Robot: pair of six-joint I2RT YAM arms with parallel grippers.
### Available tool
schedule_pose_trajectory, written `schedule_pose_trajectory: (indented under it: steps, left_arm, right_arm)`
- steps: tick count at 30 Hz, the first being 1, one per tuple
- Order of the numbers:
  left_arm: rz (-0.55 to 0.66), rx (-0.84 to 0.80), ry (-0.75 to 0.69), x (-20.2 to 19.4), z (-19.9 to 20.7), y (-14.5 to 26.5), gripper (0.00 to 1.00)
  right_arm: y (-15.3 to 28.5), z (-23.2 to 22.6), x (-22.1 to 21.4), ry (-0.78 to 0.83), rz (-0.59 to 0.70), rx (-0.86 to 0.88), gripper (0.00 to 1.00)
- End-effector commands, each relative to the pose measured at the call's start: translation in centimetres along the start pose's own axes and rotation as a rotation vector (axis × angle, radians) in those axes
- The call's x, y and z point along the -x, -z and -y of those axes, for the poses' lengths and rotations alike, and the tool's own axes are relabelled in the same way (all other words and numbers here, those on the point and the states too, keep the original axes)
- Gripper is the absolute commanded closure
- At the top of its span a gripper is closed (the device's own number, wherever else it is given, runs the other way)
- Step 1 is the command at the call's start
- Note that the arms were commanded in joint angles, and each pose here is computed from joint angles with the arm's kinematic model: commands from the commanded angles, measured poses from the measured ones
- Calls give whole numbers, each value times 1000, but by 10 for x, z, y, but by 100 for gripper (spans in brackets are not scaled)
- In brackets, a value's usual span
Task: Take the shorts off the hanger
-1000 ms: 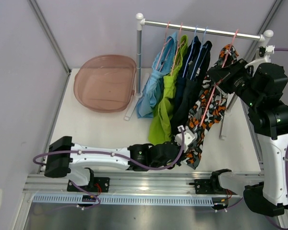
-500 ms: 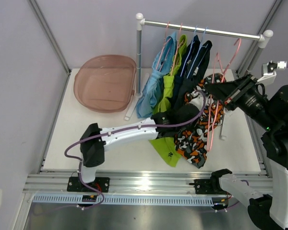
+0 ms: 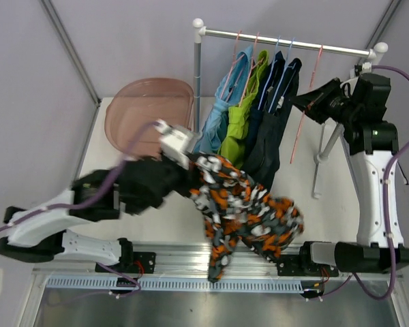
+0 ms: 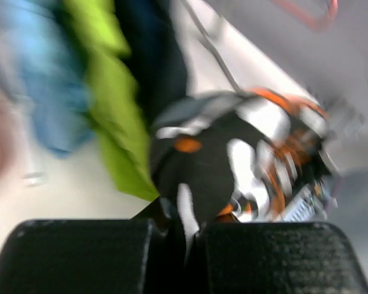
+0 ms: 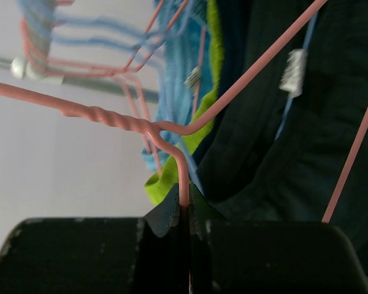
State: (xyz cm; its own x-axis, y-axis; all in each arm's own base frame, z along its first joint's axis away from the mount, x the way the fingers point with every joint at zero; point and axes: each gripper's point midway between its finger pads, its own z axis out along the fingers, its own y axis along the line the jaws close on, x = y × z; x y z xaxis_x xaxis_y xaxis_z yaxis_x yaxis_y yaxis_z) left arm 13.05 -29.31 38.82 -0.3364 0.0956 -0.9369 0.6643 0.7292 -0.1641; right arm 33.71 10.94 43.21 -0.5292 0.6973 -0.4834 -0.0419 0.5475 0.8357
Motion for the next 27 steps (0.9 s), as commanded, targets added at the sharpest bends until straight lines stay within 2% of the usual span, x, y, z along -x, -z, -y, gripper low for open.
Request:
schedule_pose_trajectory:
  steps: [1,7,14,16,17,20,21,22,23,24,27]
  left_arm:
    - [52,242,-41,29,-80,35,100]
    - [188,381,-48,82,-131,76,100]
    - [308,500,-88,147,-163,99,100]
    - [287,554,-135,156,-174,89,100]
    - [341,548,-138,176,-174,98,100]
    - [377,614,-134,200,-196,90,100]
    - [381,583,-119,205,-196,79,100]
    - [408,635,-85,216,-212,86,100]
    - [363,661,-73,213,-226,61,100]
    - [410,700,-44,225,-238,68,100]
    - [470,739,13,239,-265,51,100]
  right_arm:
    - [10,-36,33,116,70,137,100]
    - [-7,-30,57,114,78,140,100]
    - [-15,-9,69,77,86,127,100]
    - [-16,-4,72,76,96,117,100]
    - [-20,1,74,70,91,109,100]
    - [-25,12,77,40,76,99,100]
    - [-27,16,78,35,74,96,100]
    - [-30,26,76,18,70,79,100]
    - [-32,31,74,11,69,72,100]
    - [-34,38,70,-2,66,67,100]
    - [-37,48,62,-18,46,66,98]
